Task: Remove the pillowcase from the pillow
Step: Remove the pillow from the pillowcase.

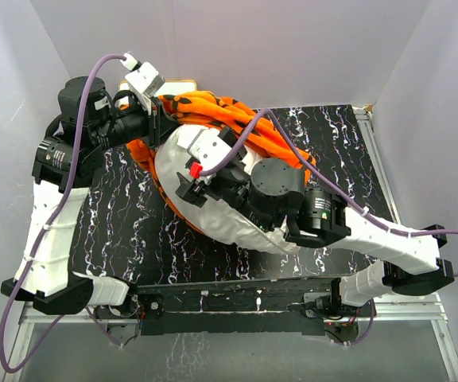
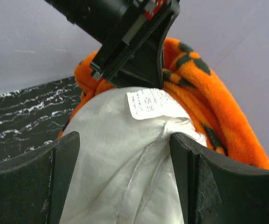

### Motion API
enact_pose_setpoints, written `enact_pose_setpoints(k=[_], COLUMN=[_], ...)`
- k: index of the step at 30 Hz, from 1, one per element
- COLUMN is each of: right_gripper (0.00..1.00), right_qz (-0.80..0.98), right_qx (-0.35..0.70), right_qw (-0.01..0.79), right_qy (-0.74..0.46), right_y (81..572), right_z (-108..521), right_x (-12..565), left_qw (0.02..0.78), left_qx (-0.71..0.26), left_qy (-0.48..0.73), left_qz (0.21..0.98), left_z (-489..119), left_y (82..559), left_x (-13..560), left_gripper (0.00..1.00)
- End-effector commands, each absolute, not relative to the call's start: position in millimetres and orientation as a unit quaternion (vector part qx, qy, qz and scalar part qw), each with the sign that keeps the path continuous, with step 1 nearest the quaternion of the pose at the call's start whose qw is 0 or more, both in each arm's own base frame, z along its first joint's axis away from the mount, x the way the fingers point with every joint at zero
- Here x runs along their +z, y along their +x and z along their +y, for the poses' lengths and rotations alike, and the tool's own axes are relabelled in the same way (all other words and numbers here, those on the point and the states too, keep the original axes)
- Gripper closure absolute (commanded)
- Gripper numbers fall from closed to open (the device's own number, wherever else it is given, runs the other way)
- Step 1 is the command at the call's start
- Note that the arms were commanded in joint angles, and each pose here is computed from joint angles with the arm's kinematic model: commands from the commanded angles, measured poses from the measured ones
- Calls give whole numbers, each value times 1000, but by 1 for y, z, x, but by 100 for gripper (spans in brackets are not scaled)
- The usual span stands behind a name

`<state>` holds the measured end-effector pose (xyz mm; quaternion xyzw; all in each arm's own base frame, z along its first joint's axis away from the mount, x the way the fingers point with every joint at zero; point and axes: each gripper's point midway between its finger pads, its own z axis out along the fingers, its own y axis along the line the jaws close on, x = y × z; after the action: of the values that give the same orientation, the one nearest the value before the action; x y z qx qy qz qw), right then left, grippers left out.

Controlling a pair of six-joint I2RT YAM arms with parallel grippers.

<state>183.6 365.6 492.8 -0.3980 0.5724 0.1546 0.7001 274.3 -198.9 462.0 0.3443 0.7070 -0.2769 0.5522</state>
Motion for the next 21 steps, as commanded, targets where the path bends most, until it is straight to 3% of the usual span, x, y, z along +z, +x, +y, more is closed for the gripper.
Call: enact_pose_setpoints(k=[1,11,21], right_gripper=[19,24,40], right_qz=[534,569,614], right_qx=[179,181,129], right_qw=[759,691,659], right_qy=[-328,-407,-415], right_y=[173,166,206], right_z=[339,374,369], right_x=[559,489,438], left_qw=[489,502,517], left_qx=[-306,-308,-315], left_qy=[354,349,344], left_qz=[736,729,718], left_z=[-206,-206,-207], left_y=[258,258,256], left_x=[435,447,463], left_gripper=[100,100,100])
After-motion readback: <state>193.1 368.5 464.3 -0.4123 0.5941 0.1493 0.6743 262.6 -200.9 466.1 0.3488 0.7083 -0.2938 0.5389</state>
